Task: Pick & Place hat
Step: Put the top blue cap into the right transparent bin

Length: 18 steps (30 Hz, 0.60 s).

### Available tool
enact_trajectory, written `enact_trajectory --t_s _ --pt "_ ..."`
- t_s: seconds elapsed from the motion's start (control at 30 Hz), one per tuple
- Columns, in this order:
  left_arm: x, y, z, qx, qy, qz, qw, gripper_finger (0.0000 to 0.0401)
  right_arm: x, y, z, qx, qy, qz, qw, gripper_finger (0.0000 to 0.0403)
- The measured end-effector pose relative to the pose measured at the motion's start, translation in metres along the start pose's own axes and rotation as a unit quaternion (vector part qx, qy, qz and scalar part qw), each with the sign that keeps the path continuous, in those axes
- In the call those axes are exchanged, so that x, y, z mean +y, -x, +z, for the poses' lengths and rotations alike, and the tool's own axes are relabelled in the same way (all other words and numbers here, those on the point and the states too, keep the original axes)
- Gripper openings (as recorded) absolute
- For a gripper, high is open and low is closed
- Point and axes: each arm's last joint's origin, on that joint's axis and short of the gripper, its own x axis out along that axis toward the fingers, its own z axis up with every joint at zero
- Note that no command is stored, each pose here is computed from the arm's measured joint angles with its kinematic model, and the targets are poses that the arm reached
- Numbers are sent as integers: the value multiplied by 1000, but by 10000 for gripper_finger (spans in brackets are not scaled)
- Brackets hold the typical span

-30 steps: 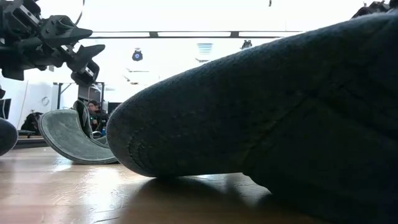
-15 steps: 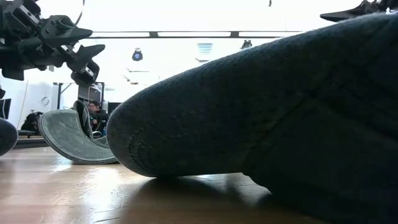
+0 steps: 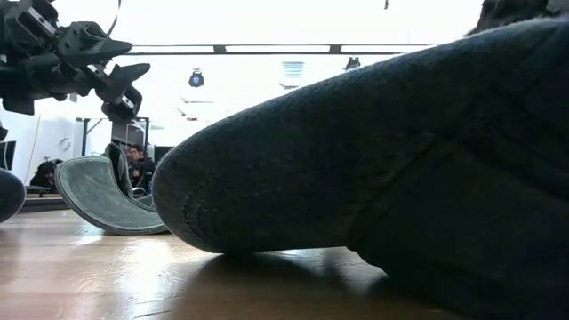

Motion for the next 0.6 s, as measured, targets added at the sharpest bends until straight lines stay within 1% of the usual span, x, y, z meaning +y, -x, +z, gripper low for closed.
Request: enact_trajectory --t_s 0.07,0.17,0.3,0.4,0.53,0.6 --pt "0 0 0 0 0 0 1000 151 5 -3 6 51 -15 -47 997 85" --pt "0 0 0 0 0 0 1000 151 14 -13 17 90 -23 -84 992 77" --pt "0 0 0 0 0 0 1000 151 24 -32 31 122 -31 -100 987 73" --pt "0 0 0 0 0 0 1000 151 27 -48 35 158 -56 -106 980 81" --pt "0 0 0 0 2 0 1000 151 23 -71 31 221 -80 -115 965 104" --pt "0 0 0 0 2 0 1000 151 18 -80 27 243 -87 -132 957 118"
